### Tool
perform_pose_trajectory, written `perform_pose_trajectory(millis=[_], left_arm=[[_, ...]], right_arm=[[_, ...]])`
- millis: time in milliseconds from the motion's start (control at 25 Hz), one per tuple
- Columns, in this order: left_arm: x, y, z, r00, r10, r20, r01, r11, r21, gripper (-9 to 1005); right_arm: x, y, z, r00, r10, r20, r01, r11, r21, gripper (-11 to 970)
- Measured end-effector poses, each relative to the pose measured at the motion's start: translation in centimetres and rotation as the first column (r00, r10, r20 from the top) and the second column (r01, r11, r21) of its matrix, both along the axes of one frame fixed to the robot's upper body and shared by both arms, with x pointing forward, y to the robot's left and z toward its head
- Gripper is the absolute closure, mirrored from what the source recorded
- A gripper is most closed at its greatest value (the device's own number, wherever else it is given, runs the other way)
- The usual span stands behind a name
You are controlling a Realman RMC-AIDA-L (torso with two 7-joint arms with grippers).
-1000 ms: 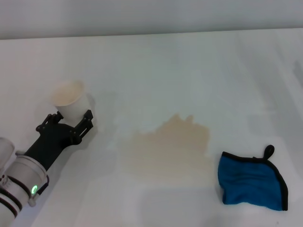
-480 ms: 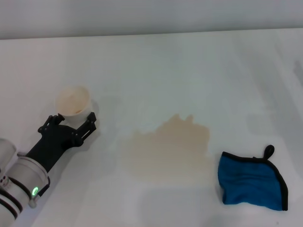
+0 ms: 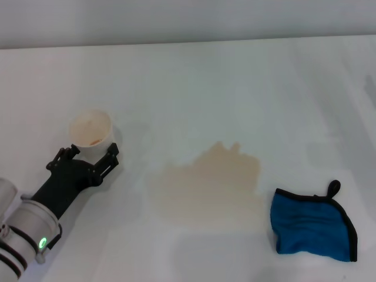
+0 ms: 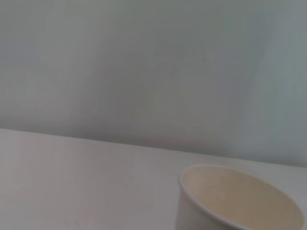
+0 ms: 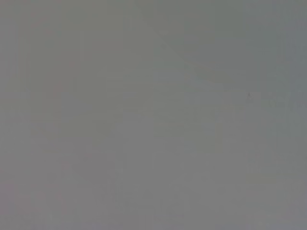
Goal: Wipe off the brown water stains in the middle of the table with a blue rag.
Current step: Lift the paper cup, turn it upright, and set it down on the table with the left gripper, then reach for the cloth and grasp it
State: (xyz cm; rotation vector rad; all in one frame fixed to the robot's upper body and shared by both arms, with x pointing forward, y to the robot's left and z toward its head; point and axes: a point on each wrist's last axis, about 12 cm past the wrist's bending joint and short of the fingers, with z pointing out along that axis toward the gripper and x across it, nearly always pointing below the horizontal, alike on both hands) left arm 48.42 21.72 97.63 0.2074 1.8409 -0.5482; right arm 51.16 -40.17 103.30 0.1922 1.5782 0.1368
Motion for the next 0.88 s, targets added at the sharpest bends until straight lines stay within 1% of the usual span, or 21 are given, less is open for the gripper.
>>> perform_pose_trajectory(millis=[160, 480, 880], left_arm=[[-0.9, 0.0, -0.2, 1.000, 0.005, -0.006, -0.005, 1.000, -0.017, 119], [-2.0, 0.5, -0.8, 0.999, 0.025, -0.027, -0.026, 0.999, -0.020, 119], [-2.2, 0.5, -0.9, 0.999, 0.030, -0.032, -0.030, 0.999, -0.024, 119]], right_arm=[[0.0, 0.0, 0.0, 1.000, 0.000, -0.001, 0.000, 1.000, 0.000, 101], [0.0, 0.0, 0.0, 1.000, 0.001, 0.000, -0.001, 1.000, -0.001, 102], [0.0, -0.2, 0.2, 1.000, 0.003, 0.005, -0.003, 1.000, -0.012, 101]])
